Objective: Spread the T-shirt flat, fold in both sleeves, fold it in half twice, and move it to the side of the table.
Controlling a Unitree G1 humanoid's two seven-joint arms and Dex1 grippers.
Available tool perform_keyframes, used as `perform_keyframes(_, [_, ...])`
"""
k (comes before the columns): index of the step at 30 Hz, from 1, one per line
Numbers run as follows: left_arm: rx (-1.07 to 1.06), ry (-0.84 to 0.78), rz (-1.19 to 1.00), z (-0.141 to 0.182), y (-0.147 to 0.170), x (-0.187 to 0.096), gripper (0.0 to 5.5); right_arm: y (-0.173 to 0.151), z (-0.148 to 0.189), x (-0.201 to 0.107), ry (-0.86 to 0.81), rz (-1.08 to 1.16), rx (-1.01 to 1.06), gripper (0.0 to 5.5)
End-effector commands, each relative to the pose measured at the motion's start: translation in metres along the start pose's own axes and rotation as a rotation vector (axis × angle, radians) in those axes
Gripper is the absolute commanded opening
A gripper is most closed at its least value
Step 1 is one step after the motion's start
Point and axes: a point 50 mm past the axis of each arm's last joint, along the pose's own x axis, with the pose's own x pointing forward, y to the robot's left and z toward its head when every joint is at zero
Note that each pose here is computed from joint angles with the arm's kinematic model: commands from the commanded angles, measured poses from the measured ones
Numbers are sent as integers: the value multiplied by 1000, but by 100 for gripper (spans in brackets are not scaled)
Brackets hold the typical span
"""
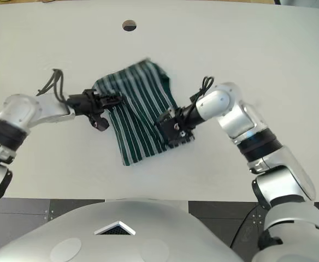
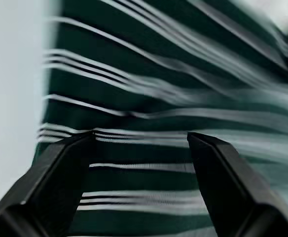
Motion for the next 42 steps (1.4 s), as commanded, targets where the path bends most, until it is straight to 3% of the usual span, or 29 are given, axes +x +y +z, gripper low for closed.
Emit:
perform_keyframes(1, [214,-131,-365,16,-56,22,137,23,14,33,-53,176,50,349])
perform_keyframes(6, [313,-275,-264,23,-28,29,137,7,12,39,-49,43,52,349])
perform_keyframes(10, [294,-269,-225,8,-6,14,137,-3,10,22,-71,-74,85,349])
perform_keyframes(16, [71,-34,113,-28,59,-16,137,-5,31,-20,-365,-184,237,349])
perform_keyframes(21, [-168,98,389,-44,92,-59,137,4,33,-49,-484,-249,332,349])
perform_keyframes(23, [-263,136,406,-45,80,-82,137,13,22,-62,-455,-302,378,349])
perform_keyframes(25, [-338,132,279,-31,45,-108,158,22,0,-71,-346,-395,418,352])
perform_keyframes(28, [-569,16,7,17,-15,-142,210,51,-26,-76,-230,-434,419,375])
perform_keyframes(30, [-713,-53,-95,42,-29,-157,244,68,-28,-76,-230,-422,400,412])
perform_keyframes(36, [-897,-176,-112,89,-38,-141,347,99,-40,-53,-50,-312,233,530])
perform_keyframes(38, [-852,-155,-97,92,-44,-130,361,99,-47,-43,54,-298,110,536])
perform_keyframes(42, [-712,-129,-40,91,-46,-110,361,88,-49,-27,100,-375,-90,536])
